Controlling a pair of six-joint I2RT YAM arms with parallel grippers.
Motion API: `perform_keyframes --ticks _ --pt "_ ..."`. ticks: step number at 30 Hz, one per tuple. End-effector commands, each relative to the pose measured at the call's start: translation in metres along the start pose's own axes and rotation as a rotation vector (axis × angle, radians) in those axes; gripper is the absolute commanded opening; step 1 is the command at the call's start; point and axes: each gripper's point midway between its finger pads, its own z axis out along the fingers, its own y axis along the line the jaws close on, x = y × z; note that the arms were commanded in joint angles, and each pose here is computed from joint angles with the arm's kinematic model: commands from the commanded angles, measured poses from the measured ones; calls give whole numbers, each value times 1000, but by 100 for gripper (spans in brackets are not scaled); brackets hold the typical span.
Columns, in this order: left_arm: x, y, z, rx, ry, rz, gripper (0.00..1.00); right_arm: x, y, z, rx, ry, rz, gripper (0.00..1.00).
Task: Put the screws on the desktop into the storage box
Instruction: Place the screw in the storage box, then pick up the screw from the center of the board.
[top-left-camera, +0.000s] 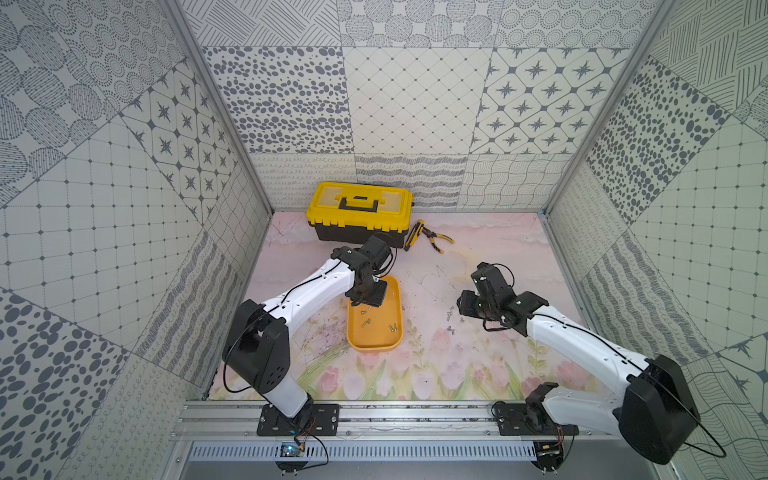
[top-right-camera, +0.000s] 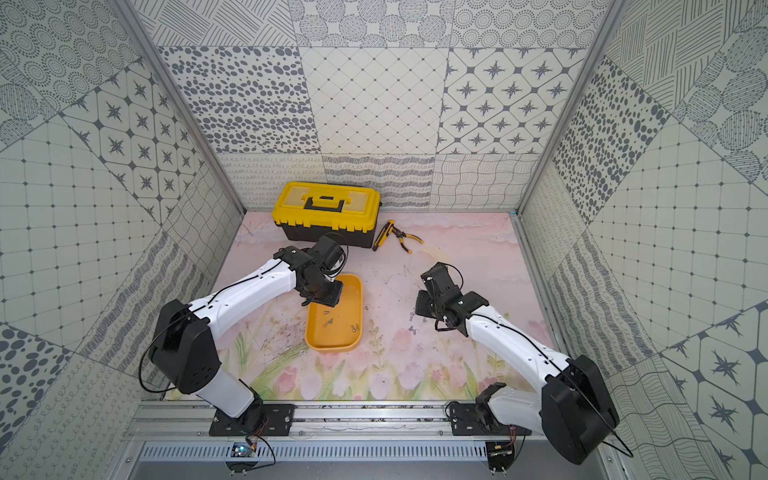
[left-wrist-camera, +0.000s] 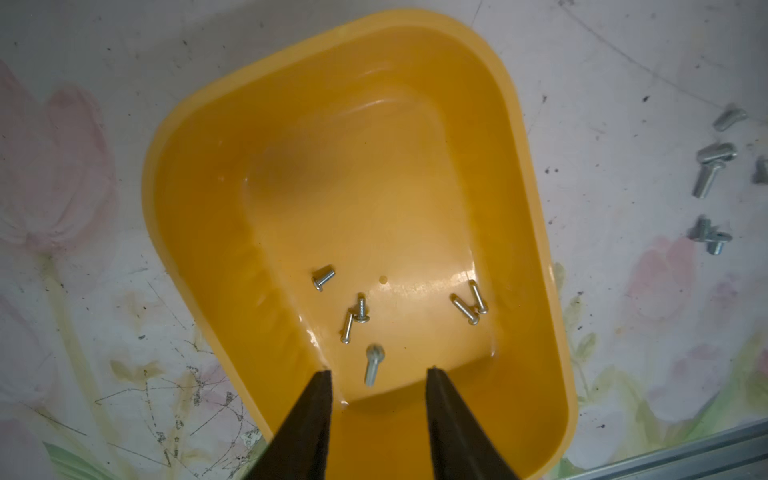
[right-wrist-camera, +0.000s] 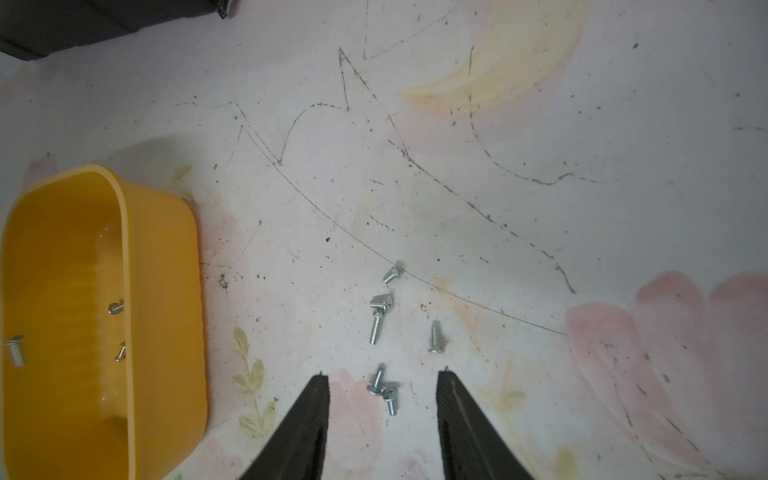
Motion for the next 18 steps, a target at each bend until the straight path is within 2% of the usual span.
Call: perform_keyframes --ticks 1,10,16,18 --pt "10 3 4 16 51 -72 62 5 5 2 92 40 26 47" --pt "12 14 -26 47 -154 -73 61 21 31 27 165 147 21 44" --pt "12 15 -34 46 -179 -83 61 35 25 43 250 211 13 41" --pt "12 16 -34 41 -176 -83 60 38 19 46 280 210 19 37"
